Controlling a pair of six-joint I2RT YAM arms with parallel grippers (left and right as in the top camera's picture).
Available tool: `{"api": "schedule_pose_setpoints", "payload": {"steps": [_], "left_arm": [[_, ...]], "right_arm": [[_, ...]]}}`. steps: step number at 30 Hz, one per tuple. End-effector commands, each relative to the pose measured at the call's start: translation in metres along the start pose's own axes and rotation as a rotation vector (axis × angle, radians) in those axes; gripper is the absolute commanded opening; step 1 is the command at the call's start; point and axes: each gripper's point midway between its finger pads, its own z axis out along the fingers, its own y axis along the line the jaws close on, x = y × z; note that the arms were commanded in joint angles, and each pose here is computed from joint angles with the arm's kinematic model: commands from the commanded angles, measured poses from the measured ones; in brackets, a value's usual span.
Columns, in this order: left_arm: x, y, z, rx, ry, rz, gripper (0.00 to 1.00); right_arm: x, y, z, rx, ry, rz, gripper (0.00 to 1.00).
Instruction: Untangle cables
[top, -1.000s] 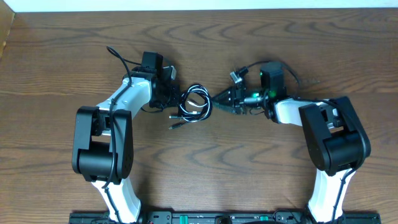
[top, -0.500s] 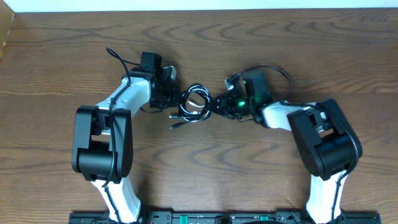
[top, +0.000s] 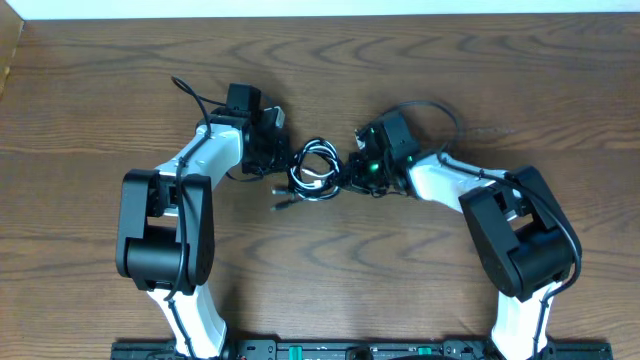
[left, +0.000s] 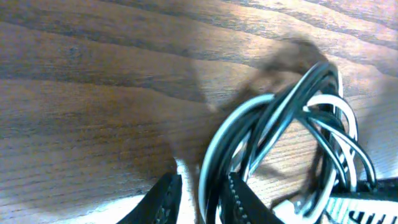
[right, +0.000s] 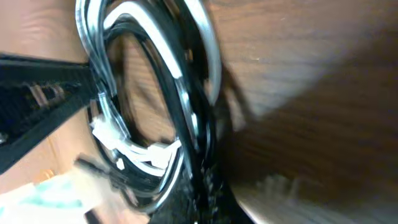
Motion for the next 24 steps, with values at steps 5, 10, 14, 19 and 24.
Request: {"api": "schedule_pose_setpoints", "payload": {"steps": [5, 10, 14, 19, 24], "left_arm": [[0.01, 0.019, 0.012, -0.073, 0.036, -0.025, 0.25], [0.01, 0.023, 0.012, -0.094, 0.034, -0.025, 0.25], [0.01, 0.024, 0.012, -0.102, 0.034, -0.026, 0.25], [0.011, -0.007, 0.0, 0.064, 0.067, 0.005, 0.26], [0.011, -0.036, -0.031, 0.173, 0.055, 0.08, 0.35]], "right_arm": [[-0.007, -0.041, -0.031, 0.497, 0.004, -0.132, 0.01], [-0.001, -0.037, -0.042, 0.636, 0.012, -0.217, 0.01], [0.006, -0.043, -0.044, 0.693, 0.035, -0.269, 0.04], [0.012, -0.026, -0.036, 0.591, 0.11, -0.378, 0.16], [0.006, 0.0, -0.037, 0.454, 0.13, -0.372, 0.27]]}}
